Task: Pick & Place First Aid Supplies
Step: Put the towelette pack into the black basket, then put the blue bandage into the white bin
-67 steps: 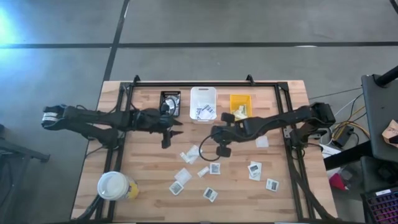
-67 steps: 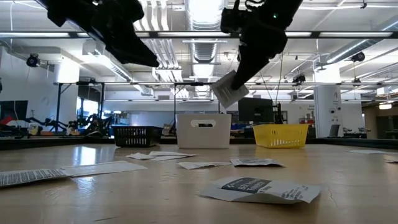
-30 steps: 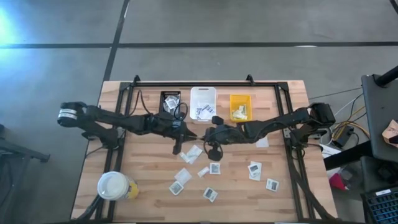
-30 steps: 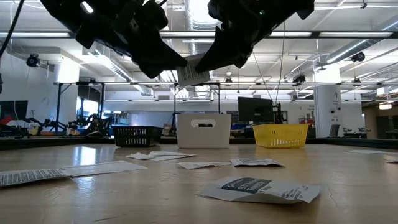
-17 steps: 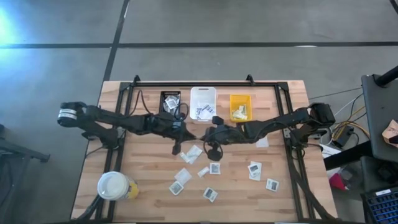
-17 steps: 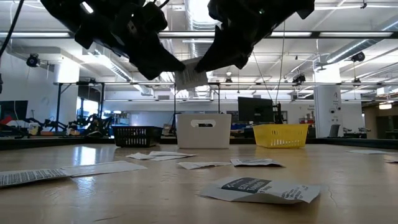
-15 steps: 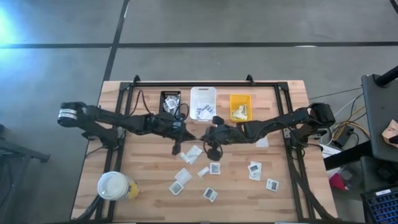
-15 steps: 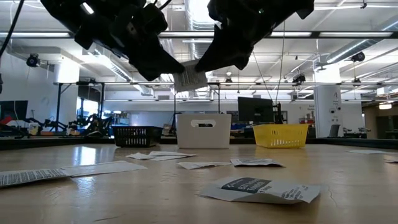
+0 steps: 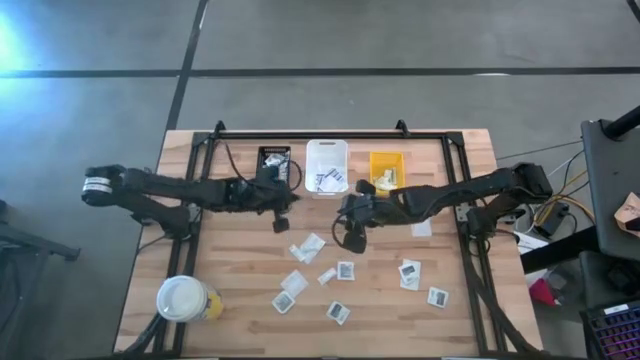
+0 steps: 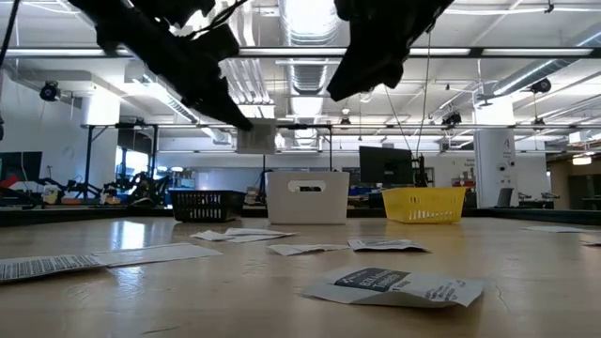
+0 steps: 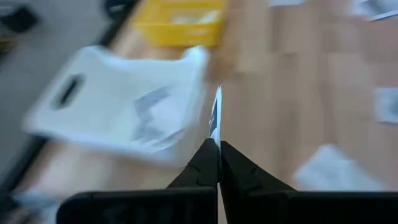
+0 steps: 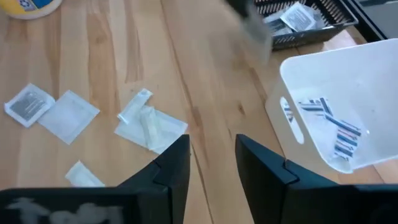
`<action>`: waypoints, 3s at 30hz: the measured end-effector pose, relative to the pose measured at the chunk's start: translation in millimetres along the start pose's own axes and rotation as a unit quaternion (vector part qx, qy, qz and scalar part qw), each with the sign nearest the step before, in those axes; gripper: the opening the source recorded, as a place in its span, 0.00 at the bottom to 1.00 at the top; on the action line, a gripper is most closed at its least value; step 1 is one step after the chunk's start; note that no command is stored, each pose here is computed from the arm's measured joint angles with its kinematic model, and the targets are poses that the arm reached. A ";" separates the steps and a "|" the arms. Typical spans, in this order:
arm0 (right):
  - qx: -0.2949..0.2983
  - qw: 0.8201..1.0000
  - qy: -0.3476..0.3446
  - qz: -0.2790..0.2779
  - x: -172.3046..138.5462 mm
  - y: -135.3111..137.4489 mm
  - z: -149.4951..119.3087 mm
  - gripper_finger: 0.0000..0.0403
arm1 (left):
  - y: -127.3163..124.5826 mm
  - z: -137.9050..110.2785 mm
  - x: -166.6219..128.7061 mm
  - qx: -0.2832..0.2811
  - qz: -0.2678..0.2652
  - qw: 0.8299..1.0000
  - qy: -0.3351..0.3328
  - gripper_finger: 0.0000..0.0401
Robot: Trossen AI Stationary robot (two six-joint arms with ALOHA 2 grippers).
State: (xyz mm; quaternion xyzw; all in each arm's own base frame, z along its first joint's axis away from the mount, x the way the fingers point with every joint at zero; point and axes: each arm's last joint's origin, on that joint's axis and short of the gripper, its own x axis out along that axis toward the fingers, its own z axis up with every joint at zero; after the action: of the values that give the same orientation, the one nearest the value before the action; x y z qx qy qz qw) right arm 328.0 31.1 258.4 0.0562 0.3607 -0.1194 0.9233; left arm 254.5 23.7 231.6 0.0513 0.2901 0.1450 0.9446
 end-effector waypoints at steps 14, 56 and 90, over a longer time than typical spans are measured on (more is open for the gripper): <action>0.014 0.998 0.053 -0.015 -6.4 -7.1 -24.0 0.25 | 79.5 -8.7 -30.5 -0.133 0.212 0.968 0.029 0.00; 0.052 0.995 0.081 -0.011 -1.9 0.4 -45.3 0.17 | 128.3 -47.0 6.5 -0.251 0.178 0.944 0.121 0.22; 0.049 0.996 -0.016 0.078 -5.3 49.4 -68.5 0.13 | -37.7 5.4 -13.5 -0.008 -0.170 0.985 0.036 0.13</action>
State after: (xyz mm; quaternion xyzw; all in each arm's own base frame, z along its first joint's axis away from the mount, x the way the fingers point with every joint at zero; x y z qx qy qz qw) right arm 292.5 92.8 212.6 0.1272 0.3345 -0.0655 0.9315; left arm 256.1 -16.5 236.5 -0.0121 0.3270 -0.0140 0.9448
